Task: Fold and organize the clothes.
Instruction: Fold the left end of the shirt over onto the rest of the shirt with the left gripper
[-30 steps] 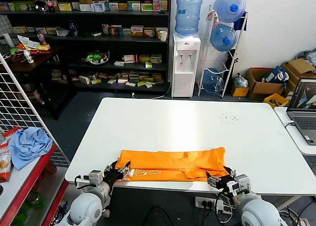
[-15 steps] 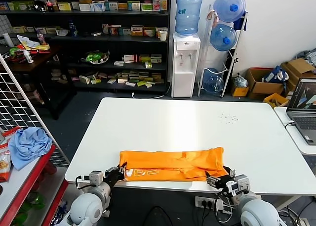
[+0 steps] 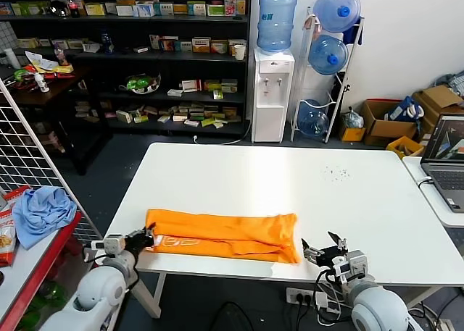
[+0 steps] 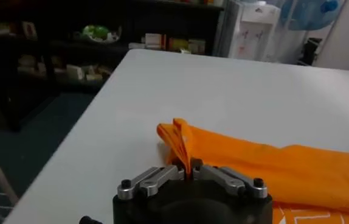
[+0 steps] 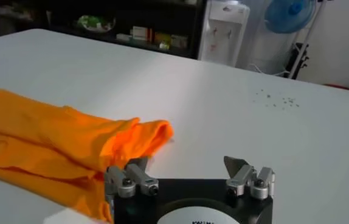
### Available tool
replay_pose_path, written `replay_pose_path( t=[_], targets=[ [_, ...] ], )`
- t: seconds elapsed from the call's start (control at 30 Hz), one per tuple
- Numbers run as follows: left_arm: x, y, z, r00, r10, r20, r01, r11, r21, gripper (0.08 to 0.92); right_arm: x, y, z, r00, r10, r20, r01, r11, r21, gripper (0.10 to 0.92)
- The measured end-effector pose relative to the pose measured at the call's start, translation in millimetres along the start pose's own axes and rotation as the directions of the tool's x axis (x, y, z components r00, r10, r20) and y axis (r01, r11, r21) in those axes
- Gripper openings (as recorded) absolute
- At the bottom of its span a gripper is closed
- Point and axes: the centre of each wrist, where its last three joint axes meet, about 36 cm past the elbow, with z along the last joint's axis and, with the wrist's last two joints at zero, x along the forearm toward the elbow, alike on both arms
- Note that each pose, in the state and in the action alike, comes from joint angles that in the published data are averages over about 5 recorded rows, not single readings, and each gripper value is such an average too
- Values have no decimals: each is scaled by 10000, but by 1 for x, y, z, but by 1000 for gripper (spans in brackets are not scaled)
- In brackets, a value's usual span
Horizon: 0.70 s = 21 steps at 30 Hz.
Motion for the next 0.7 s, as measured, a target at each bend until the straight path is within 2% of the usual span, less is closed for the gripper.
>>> replay_pose_path(
  t=[0.17, 0.33, 0.47, 0.7],
  targets=[
    [1, 31, -21, 9967, -764, 284, 774, 9963, -370, 126, -2, 0, 1, 9998, 102, 164, -102, 9999, 35, 823],
    [7, 36, -35, 9941, -960, 495, 991, 9931, -626, 126, -4, 0, 3, 9994, 216, 288, -219, 9997, 107, 823],
    [16, 20, -41, 9955, -679, 658, 723, 9951, -677, 126, -5, -1, 6, 9987, 370, 355, -375, 9992, 151, 823],
    [30, -35, -45, 9957, 409, 831, -375, 9984, -421, 126, -7, 0, 13, 9980, 554, 318, -562, 9982, 228, 823]
  ],
)
